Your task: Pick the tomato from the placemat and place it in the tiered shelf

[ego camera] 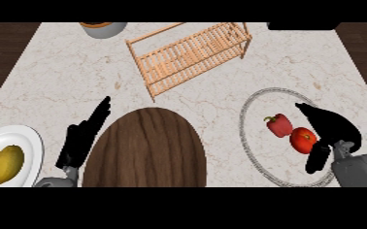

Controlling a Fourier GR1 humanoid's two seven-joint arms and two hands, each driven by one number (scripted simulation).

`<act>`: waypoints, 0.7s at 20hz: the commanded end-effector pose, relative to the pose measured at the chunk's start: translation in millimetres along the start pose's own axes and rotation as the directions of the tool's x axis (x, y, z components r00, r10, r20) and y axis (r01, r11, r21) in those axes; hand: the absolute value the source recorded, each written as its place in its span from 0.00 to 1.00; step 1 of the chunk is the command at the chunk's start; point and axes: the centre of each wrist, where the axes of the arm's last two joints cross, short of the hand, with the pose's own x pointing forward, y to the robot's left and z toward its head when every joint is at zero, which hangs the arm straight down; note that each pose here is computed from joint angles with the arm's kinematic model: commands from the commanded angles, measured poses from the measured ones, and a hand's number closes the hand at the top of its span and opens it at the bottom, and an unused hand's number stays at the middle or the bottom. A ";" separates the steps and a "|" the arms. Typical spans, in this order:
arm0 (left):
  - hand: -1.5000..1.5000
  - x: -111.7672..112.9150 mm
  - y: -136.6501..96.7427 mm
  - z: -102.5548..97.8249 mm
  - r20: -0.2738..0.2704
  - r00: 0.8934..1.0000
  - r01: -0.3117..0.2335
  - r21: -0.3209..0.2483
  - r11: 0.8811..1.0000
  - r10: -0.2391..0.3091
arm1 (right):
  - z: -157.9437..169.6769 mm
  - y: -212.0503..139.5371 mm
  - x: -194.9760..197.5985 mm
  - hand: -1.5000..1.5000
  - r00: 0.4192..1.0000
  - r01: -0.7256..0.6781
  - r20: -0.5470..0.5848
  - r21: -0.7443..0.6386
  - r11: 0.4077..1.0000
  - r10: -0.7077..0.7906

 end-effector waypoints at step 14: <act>0.50 8.6 -16.6 -8.5 -0.014 1.000 0.000 0.018 1.000 0.000 | -29.7 53.5 -19.5 1.00 0.989 -0.093 0.116 0.010 0.996 0.091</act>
